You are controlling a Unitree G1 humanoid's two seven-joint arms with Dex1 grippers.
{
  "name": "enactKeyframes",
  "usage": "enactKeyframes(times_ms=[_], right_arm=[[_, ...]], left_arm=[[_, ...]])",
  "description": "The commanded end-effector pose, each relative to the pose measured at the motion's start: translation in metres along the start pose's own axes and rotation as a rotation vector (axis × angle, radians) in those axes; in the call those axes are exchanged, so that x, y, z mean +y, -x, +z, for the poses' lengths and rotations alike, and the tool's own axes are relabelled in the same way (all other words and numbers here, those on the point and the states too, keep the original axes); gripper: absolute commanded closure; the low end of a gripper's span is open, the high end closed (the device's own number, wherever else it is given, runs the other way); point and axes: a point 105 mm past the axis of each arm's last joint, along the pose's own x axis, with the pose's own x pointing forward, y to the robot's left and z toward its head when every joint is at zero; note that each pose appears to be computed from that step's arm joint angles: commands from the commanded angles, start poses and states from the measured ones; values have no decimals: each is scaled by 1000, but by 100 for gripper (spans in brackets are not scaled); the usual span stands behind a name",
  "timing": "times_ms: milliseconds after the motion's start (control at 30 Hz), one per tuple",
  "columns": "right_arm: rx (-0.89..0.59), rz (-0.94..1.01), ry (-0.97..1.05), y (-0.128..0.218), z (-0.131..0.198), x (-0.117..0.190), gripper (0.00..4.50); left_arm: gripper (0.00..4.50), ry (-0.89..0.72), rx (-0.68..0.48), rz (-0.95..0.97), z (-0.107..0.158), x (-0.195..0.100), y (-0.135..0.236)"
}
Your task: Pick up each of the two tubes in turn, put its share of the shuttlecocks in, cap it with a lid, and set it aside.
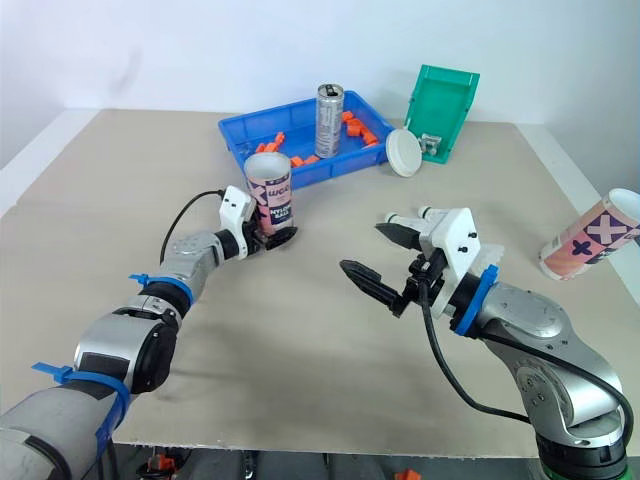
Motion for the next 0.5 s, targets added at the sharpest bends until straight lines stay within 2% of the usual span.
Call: enactKeyframes(times_ms=[33,67,100,267,500], right_arm=[[-36,-16,62,6,16,0,0],[-36,-23,60,7,16,-1,0],[-32,-33,59,8,16,-3,0],[1,-119,48,16,5,-19,0],[155,-354,28,27,-40,-59,0]], left_arm=[[125,-25,-47,3,16,2,-3],[154,-25,-41,-1,15,1,-2],[159,-28,-37,-2,13,1,-2],[159,-61,-29,-23,10,2,4],[159,-93,-53,-171,23,0,19]])
